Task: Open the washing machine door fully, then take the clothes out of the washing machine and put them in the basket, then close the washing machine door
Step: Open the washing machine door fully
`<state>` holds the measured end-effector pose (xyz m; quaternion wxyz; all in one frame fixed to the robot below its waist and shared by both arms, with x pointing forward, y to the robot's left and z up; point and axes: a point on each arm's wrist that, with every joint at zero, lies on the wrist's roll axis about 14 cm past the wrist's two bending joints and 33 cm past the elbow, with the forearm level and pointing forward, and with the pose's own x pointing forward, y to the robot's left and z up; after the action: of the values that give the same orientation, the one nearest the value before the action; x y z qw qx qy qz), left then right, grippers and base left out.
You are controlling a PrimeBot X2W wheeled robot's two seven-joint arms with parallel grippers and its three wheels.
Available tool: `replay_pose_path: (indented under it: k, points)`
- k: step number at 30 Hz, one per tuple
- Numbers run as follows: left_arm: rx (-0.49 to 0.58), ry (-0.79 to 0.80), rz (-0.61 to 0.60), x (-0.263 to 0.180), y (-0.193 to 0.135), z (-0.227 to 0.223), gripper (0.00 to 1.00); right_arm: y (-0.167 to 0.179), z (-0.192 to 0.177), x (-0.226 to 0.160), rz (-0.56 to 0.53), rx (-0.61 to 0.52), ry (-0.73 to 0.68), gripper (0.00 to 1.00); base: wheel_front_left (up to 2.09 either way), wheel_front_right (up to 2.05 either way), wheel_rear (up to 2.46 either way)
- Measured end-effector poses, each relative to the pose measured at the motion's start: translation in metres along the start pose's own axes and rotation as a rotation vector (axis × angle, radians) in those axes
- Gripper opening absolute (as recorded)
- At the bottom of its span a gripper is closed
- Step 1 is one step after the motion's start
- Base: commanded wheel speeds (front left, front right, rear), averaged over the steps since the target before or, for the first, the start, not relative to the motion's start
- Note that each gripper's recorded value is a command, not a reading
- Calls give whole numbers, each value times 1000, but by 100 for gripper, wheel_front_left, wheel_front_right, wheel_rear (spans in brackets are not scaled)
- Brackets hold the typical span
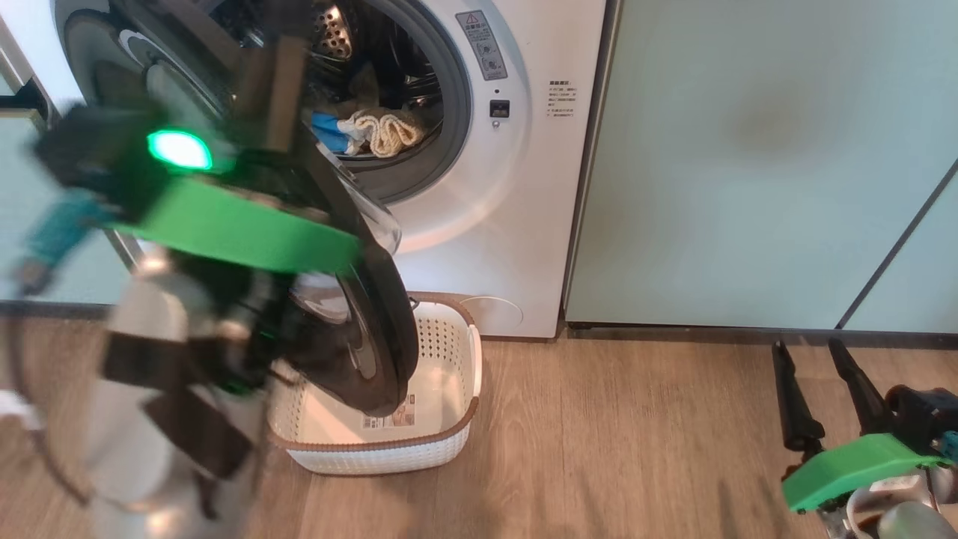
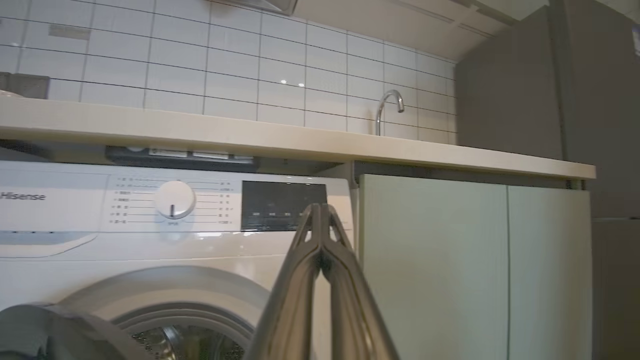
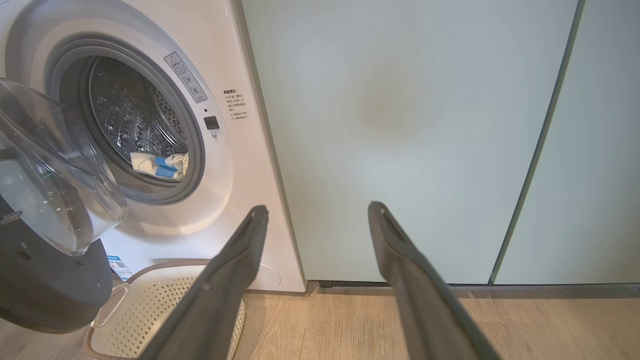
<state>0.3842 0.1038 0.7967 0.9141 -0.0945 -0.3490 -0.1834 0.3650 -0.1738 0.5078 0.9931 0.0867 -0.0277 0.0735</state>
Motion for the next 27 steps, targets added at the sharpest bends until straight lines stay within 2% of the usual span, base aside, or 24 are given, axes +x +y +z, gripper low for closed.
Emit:
replay_pose_path:
  k: [6,12,17,22,27]
  points:
    - [-76,56,-225,-1,-82,-10,0,-1,-2,-1,-4,0,6,100,0,0,0]
    - [-141,130,-378,-16,-142,-29,0,-5,-4,-3,-15,1,13,100,0,0,0]
    - [-195,268,-434,-41,-170,-69,0,-8,-7,-4,-25,2,21,100,0,0,0]
    - [-215,368,-456,-64,-185,-100,0,-9,-8,-4,-28,2,25,100,0,0,0]
    - [-215,450,-415,-86,-186,-132,0,-9,-10,-3,-27,3,30,100,0,0,0]
